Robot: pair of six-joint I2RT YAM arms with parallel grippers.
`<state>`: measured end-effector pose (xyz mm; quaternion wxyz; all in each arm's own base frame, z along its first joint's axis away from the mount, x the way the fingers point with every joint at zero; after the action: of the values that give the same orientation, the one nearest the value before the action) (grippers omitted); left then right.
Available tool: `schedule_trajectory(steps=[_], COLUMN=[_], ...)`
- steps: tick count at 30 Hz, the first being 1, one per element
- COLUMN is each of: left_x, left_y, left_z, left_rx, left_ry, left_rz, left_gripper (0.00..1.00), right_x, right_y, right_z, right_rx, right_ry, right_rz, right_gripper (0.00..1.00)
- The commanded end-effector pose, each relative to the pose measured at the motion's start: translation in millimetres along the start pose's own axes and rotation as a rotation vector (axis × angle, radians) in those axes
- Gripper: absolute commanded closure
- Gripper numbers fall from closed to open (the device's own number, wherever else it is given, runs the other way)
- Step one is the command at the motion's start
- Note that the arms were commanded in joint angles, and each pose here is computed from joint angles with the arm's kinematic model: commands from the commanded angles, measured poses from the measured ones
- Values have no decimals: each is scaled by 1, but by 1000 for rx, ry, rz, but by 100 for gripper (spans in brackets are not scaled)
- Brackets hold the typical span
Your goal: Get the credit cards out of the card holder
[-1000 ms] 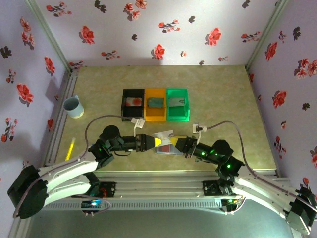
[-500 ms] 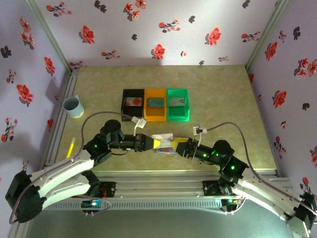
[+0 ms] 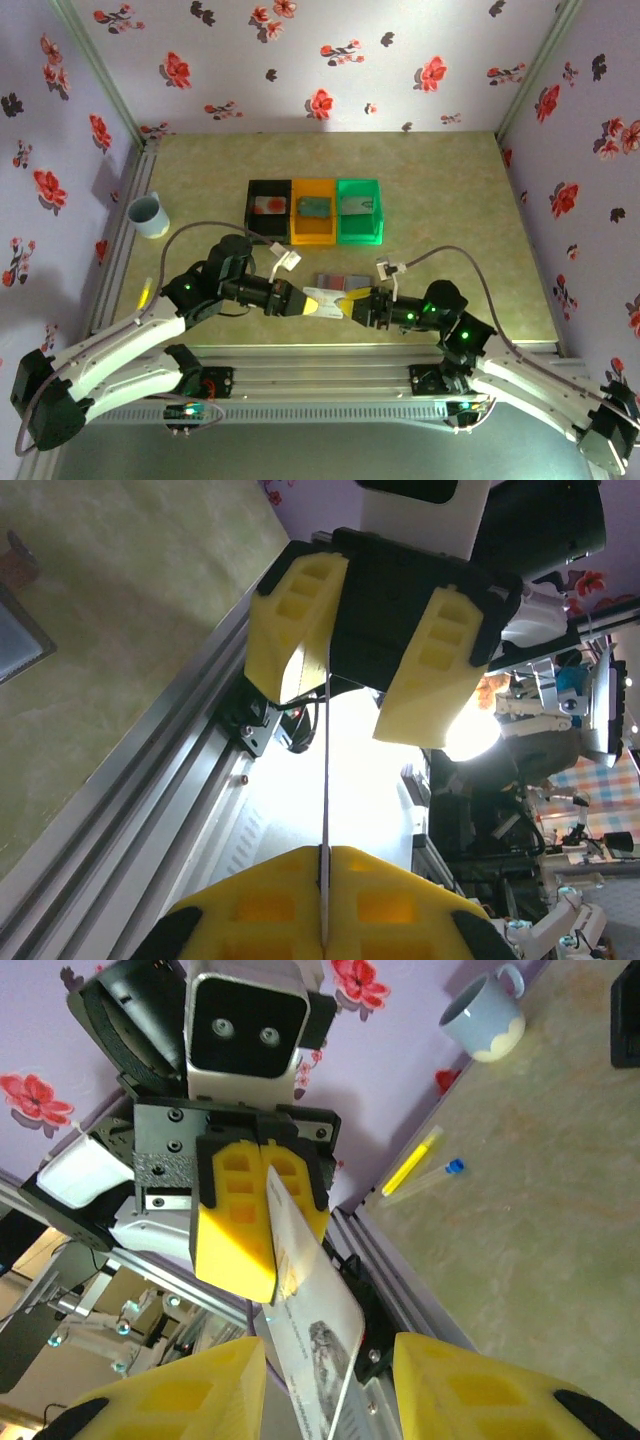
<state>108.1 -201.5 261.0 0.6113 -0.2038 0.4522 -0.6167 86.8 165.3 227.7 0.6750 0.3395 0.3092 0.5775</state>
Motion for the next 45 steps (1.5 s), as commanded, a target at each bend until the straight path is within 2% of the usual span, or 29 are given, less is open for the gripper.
schedule_trajectory(steps=[1,15,23,24,27,29,38,41,43,45], left_x=[-2,-4,-6,-6,-8,-13,-65,-86,-100,-112], left_y=[-6,-6,-6,-7,-8,-10,-39,-44,-42,-38], left_z=[2,8,11,12,14,17,41,50,54,55], left_rx=[35,48,51,52,55,61,175,230,251,262], left_ry=[11,-59,-73,-76,-81,-82,-126,-203,-283,-359], left_rz=[-23,-7,-10,-9,-3,16,316,521,715,859], left_gripper=[100,100,100,97,70,56,21,9,1,0], right_x=[2,4,4,3,3,2,-18,-27,-34,-35], right_y=[10,8,8,8,7,7,17,14,14,9], right_z=[3,-1,-1,-1,0,1,22,36,48,61], right_rx=[-31,-21,-24,-27,-34,-44,-125,-105,-83,-44], right_ry=[24,42,43,41,34,24,-43,-82,-120,-126], right_rz=[90,118,121,118,89,57,-134,-229,-286,-343], right_gripper=[63,77,99,100,100,100,100,100,100,100])
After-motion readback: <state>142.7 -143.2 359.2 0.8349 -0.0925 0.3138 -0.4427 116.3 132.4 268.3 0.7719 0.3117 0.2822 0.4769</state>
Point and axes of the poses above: each hand's point on the last joint's axis, 136 mm out from that joint toward the fingers, its own x axis out along the fingers, its own y axis along the line the jaws close on, z = x × y, the point moved 10 cm from there along -x, back along the fingers, and after that the axes turned 4 degrees about x, right-handed, at the moved point
